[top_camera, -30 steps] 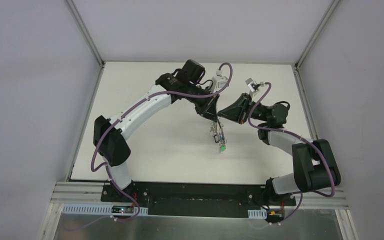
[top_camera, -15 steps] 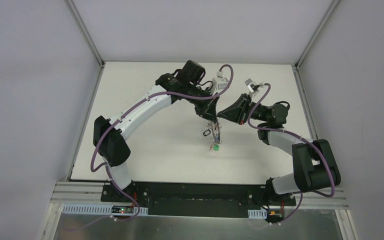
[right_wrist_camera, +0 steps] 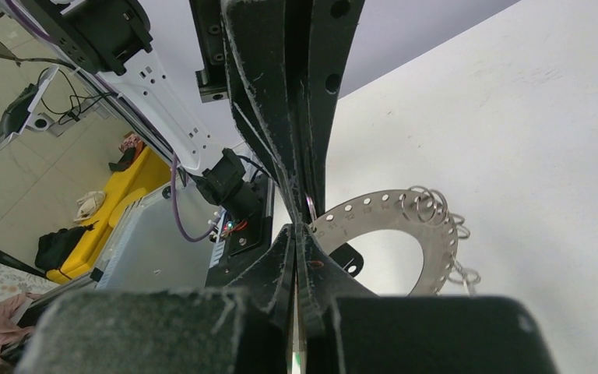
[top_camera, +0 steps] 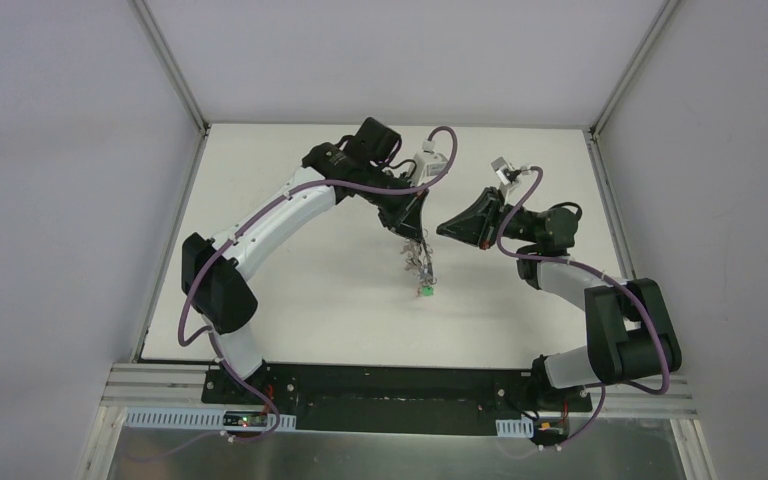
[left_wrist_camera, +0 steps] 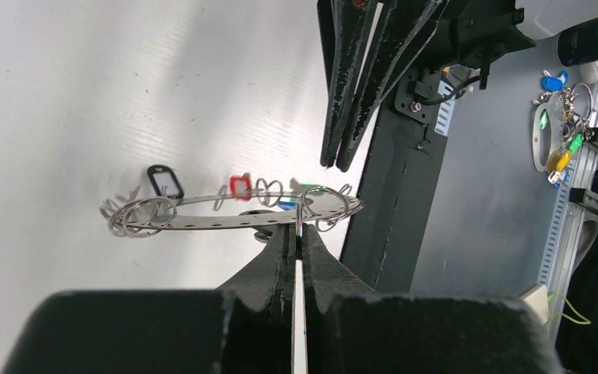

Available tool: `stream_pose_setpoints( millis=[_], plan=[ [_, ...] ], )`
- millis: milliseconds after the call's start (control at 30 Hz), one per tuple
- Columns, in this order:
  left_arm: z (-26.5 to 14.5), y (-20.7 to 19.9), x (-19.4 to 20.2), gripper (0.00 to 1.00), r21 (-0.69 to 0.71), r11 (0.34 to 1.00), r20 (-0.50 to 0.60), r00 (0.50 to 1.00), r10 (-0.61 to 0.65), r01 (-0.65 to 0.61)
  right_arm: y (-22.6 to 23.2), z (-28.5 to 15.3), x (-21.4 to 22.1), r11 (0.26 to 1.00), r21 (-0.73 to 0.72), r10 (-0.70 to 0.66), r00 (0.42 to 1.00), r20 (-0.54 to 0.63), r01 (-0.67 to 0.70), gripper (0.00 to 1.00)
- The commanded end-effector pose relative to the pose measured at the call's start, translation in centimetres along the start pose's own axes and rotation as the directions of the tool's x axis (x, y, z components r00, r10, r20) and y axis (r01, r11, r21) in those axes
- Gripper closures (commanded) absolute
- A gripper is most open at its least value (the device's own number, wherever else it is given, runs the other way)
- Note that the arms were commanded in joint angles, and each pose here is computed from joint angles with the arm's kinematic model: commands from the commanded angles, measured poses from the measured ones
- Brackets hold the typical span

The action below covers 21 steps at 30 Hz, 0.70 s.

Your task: Put the keys on the keyring

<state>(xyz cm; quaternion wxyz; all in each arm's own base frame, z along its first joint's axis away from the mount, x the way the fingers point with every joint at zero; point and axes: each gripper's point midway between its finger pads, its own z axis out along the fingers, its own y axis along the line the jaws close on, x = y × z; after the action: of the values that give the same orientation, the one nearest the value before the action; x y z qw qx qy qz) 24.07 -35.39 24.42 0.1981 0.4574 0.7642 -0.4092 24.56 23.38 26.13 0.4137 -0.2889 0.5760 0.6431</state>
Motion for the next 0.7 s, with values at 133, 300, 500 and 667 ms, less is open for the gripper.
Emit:
stream_pose_setpoints(
  millis=[133,300,500,667],
  plan=[
    [-2.2,-2.1,-1.2,1.0,0.022,0.998,0.021,0.998,0.056,-0.057,1.4,0.3,-1.2,0.988,-0.057,-0.142,0.99,-0.005,0.142,0.92],
    [-2.3,-3.2,-0.1,1.0,0.053,0.999,-0.08,0.997,0.006,-0.002,1.5,0.4,-0.6,0.985,-0.076,-0.16,0.987,-0.025,0.158,0.74],
    [-1.9,-3.8,0.8,1.0,0.031,0.996,-0.165,0.983,-0.083,0.089,2.3,1.2,0.5,0.98,-0.131,-0.158,0.985,-0.066,0.149,0.69],
    [-1.7,-4.1,1.5,1.0,-0.015,0.996,-0.216,0.972,-0.088,0.087,2.8,1.7,0.7,0.978,-0.149,-0.157,0.985,-0.073,0.145,0.69]
  ],
)
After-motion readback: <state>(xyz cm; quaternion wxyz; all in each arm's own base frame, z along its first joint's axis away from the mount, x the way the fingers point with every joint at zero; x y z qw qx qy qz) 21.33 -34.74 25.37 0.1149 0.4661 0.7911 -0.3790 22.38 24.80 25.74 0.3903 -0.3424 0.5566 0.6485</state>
